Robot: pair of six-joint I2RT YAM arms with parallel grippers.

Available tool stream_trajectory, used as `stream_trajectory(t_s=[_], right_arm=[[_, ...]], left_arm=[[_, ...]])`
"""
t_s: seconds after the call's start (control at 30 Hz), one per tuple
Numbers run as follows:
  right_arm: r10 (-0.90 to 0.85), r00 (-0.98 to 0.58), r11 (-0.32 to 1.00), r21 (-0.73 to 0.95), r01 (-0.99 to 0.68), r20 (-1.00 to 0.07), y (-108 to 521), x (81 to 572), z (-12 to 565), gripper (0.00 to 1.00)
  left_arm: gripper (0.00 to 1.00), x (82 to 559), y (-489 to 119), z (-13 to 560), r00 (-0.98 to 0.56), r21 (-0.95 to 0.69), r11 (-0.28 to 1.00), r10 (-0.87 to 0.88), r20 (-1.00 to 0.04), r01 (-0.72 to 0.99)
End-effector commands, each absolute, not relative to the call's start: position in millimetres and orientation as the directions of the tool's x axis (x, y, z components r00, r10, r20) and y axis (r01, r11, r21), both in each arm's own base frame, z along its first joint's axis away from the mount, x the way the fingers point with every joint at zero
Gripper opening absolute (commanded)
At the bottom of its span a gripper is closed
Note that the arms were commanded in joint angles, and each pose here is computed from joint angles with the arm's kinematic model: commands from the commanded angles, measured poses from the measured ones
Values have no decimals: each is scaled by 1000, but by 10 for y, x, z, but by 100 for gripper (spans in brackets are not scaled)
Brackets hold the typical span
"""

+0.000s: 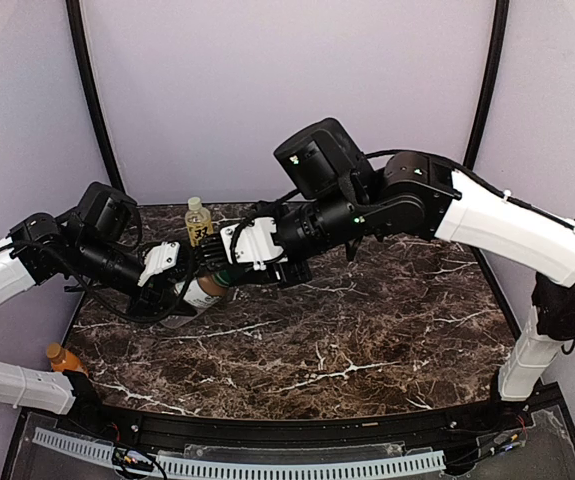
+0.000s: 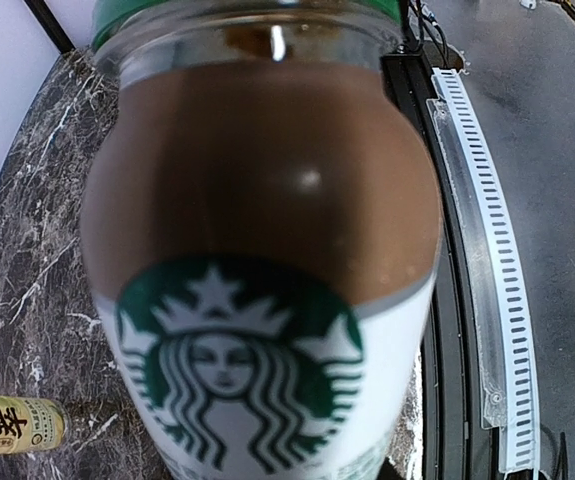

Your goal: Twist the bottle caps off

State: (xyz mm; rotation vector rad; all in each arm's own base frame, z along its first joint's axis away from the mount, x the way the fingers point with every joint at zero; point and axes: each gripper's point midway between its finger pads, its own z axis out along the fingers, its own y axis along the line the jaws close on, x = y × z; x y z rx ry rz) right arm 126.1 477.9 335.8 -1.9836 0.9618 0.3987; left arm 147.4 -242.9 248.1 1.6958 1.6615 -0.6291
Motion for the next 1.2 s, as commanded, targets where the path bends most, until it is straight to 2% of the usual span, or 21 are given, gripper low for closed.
stream_trajectory(t_s=[0.0,0.4,0.5,0.6,0.77,0.9,1.03,1.1,1.17], right_arm=[[-497,686,-356,-595,-720,-532,4907,1289,3120,0],[-476,667,-285,-617,-733,-573,4829,1310,3300,0],[-449,623,-218,-597,-772,-641,4725,1373,3470,0],[-348,569,-142,-557,-818,-745,4526,1372,3771,0],[-225,520,-9,-532,-847,-824,4239,1435,4037,0],[-197,325,206,-363,-909,-925,3965,1863,4111,0],[-165,-20,504,-67,-861,-986,3515,2651,3768,0],[-214,-235,661,36,-750,-948,3249,2989,3385,0],[-264,-420,791,54,-610,-868,2956,3227,3005,0]], left_arm=[[1,1396,-2652,2941,166,181,-21,507,-846,983],[1,1414,-2596,2855,184,211,-9,530,-828,977],[1,1448,-2560,2810,176,222,20,543,-821,975],[1,1467,-2539,2768,168,225,38,550,-818,974],[1,1493,-2536,2779,165,232,56,546,-821,971],[1,1544,-2529,2796,160,245,89,539,-827,965],[1,1623,-2501,2811,148,257,135,532,-834,957],[1,1651,-2485,2812,143,259,152,528,-837,954],[1,1664,-2466,2812,141,262,162,527,-838,951]])
